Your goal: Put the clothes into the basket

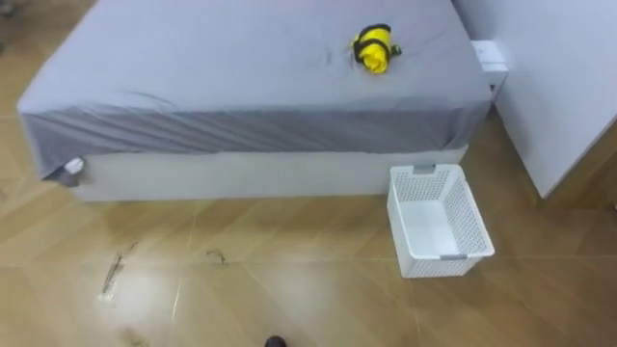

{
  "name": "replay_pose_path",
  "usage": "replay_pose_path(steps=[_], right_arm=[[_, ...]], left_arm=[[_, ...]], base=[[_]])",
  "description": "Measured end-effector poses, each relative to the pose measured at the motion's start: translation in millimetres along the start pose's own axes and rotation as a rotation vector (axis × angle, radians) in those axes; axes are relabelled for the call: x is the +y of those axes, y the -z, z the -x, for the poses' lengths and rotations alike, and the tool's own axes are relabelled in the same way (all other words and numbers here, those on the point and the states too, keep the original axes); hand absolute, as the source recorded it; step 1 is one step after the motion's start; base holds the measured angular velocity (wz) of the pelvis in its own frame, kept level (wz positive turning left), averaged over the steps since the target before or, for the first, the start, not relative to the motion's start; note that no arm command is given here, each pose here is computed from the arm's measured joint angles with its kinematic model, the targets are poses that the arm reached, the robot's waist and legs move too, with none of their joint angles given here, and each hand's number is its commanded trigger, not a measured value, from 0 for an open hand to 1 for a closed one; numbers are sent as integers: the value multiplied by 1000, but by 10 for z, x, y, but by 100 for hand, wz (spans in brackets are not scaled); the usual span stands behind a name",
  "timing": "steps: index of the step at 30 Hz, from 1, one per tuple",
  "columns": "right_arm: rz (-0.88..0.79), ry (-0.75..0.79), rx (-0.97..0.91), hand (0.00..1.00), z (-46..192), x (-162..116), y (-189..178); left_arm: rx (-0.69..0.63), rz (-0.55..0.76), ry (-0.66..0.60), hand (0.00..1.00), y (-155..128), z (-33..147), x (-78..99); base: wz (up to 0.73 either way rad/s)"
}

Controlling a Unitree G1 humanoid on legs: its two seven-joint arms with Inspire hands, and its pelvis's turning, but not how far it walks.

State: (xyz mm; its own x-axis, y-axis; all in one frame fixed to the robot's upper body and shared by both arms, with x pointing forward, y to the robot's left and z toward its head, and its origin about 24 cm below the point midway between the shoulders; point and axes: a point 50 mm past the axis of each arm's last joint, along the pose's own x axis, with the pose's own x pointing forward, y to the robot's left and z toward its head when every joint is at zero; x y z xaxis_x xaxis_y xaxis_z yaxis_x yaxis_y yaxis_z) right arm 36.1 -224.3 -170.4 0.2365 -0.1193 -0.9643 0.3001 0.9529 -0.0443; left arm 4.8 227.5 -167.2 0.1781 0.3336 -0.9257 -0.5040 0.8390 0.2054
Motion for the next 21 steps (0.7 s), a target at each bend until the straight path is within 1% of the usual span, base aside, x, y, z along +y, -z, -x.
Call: replay_pose_path(steps=[3,6,9,11,12,14,16,18,21], right_arm=[[28,-2,-24,0,-6,15,-54],[46,-3,-56,0,-17,81,-130],[43,7,-100,0,-12,82,-226],[46,-23,-198,0,-7,170,-518],[43,-32,-224,0,1,197,-584],[46,-62,-328,0,47,302,-839],[41,-64,-381,0,78,333,-950],[22,-54,-403,0,89,320,-985],[-10,-50,-503,0,167,359,-1188]], left_arm=[[-28,3,19,0,-100,-19,-62],[-57,4,21,0,-160,-28,-29],[-114,-40,48,0,-328,-43,-139],[-160,-99,71,0,-474,-52,-257],[-168,-112,76,0,-494,-51,-274],[-198,-160,102,0,-577,-46,-329],[-206,-193,132,0,-577,-35,-385],[-197,-228,164,0,-521,-19,-428],[-166,-244,153,0,-383,-9,-339]], base=[[-15],[-33],[19],[-12],[8],[37],[82],[79],[31]])
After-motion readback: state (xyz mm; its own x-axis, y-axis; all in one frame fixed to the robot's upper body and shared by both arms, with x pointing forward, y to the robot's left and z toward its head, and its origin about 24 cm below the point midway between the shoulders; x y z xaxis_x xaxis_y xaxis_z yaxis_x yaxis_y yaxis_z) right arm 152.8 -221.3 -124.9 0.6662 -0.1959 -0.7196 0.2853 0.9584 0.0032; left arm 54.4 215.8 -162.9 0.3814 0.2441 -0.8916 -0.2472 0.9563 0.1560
